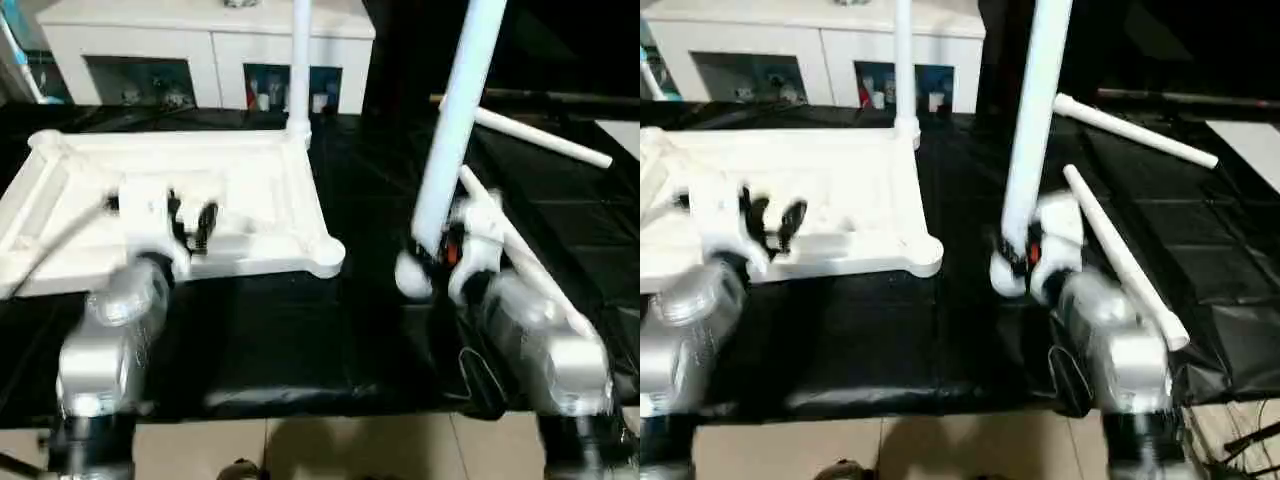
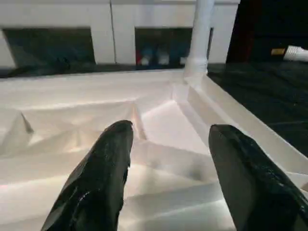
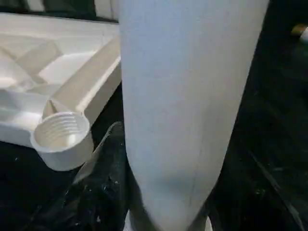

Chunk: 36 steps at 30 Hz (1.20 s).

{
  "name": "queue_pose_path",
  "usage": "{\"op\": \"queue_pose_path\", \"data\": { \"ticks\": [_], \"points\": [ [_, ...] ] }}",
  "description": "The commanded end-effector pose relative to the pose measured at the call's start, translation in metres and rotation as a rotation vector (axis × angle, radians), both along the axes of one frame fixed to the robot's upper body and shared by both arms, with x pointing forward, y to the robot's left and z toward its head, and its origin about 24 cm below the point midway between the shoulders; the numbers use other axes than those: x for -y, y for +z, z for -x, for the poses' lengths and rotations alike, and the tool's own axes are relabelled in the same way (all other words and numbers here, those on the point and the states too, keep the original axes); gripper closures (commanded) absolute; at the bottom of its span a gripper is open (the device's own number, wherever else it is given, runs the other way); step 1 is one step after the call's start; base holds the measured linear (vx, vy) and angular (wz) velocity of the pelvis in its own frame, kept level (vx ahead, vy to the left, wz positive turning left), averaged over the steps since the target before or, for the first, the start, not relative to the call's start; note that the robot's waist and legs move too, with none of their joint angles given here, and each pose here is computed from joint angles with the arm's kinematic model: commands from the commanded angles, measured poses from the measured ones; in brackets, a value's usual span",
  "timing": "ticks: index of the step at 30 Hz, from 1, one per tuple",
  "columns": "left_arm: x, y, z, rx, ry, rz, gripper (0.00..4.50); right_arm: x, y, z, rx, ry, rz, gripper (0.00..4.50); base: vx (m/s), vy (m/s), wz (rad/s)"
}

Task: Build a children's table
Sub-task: Insert table leg to table base

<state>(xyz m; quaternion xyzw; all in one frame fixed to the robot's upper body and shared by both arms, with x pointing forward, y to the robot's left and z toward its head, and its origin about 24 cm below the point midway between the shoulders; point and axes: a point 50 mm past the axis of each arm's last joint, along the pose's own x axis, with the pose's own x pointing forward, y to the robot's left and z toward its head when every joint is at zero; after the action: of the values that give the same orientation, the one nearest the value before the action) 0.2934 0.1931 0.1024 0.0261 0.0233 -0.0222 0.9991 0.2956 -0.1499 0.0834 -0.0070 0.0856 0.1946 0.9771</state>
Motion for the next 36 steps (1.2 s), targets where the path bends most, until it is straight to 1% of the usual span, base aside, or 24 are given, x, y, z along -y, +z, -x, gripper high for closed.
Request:
{"op": "queue_pose_path", "data": {
  "ticks": [1, 3, 6, 8, 9, 10, 11, 13, 15, 16, 17, 19, 20, 21, 22, 24, 25, 26, 28, 30, 31, 32, 36],
  "points": [
    [0.009, 0.0, 0.002, 0.032, -0.004, -0.068, 1.6, -0.005, 0.006, 0.001, 0.061, -0.015, -0.022, 2.65, 0.0, 0.0, 0.0],
    [0.015, 0.0, 0.001, 0.052, -0.013, -0.118, 1.6, -0.009, 0.005, 0.002, 0.077, -0.008, -0.031, 2.65, 0.0, 0.0, 0.0],
    [0.018, 0.0, -0.001, 0.022, -0.01, -0.102, 1.6, -0.01, 0.007, 0.002, 0.083, -0.005, -0.052, 2.65, 0.0, 0.0, 0.0],
    [0.025, 0.0, -0.004, 0.016, -0.092, -0.115, 1.6, -0.01, 0.009, 0.001, 0.085, 0.002, -0.057, 2.65, 0.0, 0.0, 0.0],
    [0.025, 0.0, -0.005, 0.016, -0.106, -0.122, 1.6, -0.01, 0.009, 0.001, 0.084, 0.004, -0.057, 2.65, 0.0, 0.0, 0.0],
    [0.032, 0.001, -0.008, 0.018, -0.209, -0.173, 1.6, -0.011, 0.009, 0.0, 0.081, 0.023, -0.061, 2.65, 0.0, 0.0, 0.0],
    [0.035, -0.002, -0.011, -0.014, -0.298, -0.201, 1.33, -0.011, 0.01, -0.001, 0.085, 0.035, -0.057, 2.65, 0.0, 0.0, 0.0],
    [0.038, -0.006, -0.014, -0.072, -0.469, -0.228, 1.26, -0.011, 0.011, -0.002, 0.091, 0.06, -0.055, 2.65, 0.0, 0.0, 0.0],
    [0.032, -0.007, -0.023, -0.112, -0.52, -0.313, 1.26, -0.01, 0.013, -0.002, 0.106, 0.082, -0.041, 2.65, 0.0, 0.0, 0.0],
    [0.027, -0.008, -0.03, -0.165, -0.576, -0.338, 1.21, -0.008, 0.014, -0.003, 0.108, 0.1, -0.029, 2.65, 0.0, 0.0, 0.0],
    [0.027, -0.008, -0.03, -0.171, -0.584, -0.337, 1.0, -0.008, 0.014, -0.003, 0.108, 0.102, -0.028, 2.65, 0.0, 0.0, 0.0],
    [0.023, -0.007, -0.036, -0.224, -0.672, -0.363, 0.84, -0.005, 0.016, -0.003, 0.109, 0.138, -0.014, 2.65, 0.0, 0.0, 0.0],
    [0.022, -0.008, -0.036, -0.243, -0.694, -0.356, 0.87, -0.005, 0.016, -0.003, 0.109, 0.148, -0.011, 2.65, 0.0, 0.0, 0.0],
    [0.02, -0.008, -0.038, -0.272, -0.717, -0.361, 0.8, -0.004, 0.017, -0.002, 0.11, 0.161, -0.006, 2.65, 0.0, 0.0, 0.0],
    [0.019, -0.008, -0.039, -0.292, -0.733, -0.367, 0.45, -0.003, 0.017, -0.002, 0.11, 0.17, -0.002, 2.65, 0.0, 0.0, 0.0],
    [0.015, -0.011, -0.042, -0.34, -0.768, -0.397, 0.39, -0.001, 0.017, -0.001, 0.106, 0.185, 0.001, 2.65, 0.0, 0.0, 0.0],
    [0.01, -0.013, -0.048, -0.381, -0.773, -0.444, 0.39, 0.0, 0.016, 0.0, 0.102, 0.193, 0.006, 2.65, 0.0, 0.0, 0.0],
    [0.01, -0.013, -0.048, -0.382, -0.773, -0.446, 0.43, 0.0, 0.016, 0.0, 0.102, 0.193, 0.006, 2.65, 0.0, 0.0, 0.0],
    [0.006, -0.013, -0.055, -0.399, -0.77, -0.457, 0.13, 0.001, 0.016, -0.001, 0.101, 0.197, 0.01, 2.65, 0.0, 0.0, 0.0],
    [0.006, -0.012, -0.058, -0.402, -0.767, -0.452, 0.05, 0.001, 0.016, -0.001, 0.102, 0.197, 0.01, 2.65, 0.0, 0.0, 0.0],
    [0.008, -0.012, -0.062, -0.415, -0.78, -0.427, 0.01, 0.002, 0.016, -0.002, 0.101, 0.2, 0.01, 2.65, 0.0, 0.0, 0.0],
    [0.008, -0.012, -0.063, -0.418, -0.786, -0.422, 0.01, 0.002, 0.017, -0.002, 0.101, 0.201, 0.01, 2.65, 0.0, 0.0, 0.0],
    [0.012, -0.014, -0.068, -0.46, -0.855, -0.441, 0.01, 0.0, 0.016, -0.003, 0.099, 0.215, 0.018, 2.65, 0.0, 0.0, 0.0]
  ]
}}
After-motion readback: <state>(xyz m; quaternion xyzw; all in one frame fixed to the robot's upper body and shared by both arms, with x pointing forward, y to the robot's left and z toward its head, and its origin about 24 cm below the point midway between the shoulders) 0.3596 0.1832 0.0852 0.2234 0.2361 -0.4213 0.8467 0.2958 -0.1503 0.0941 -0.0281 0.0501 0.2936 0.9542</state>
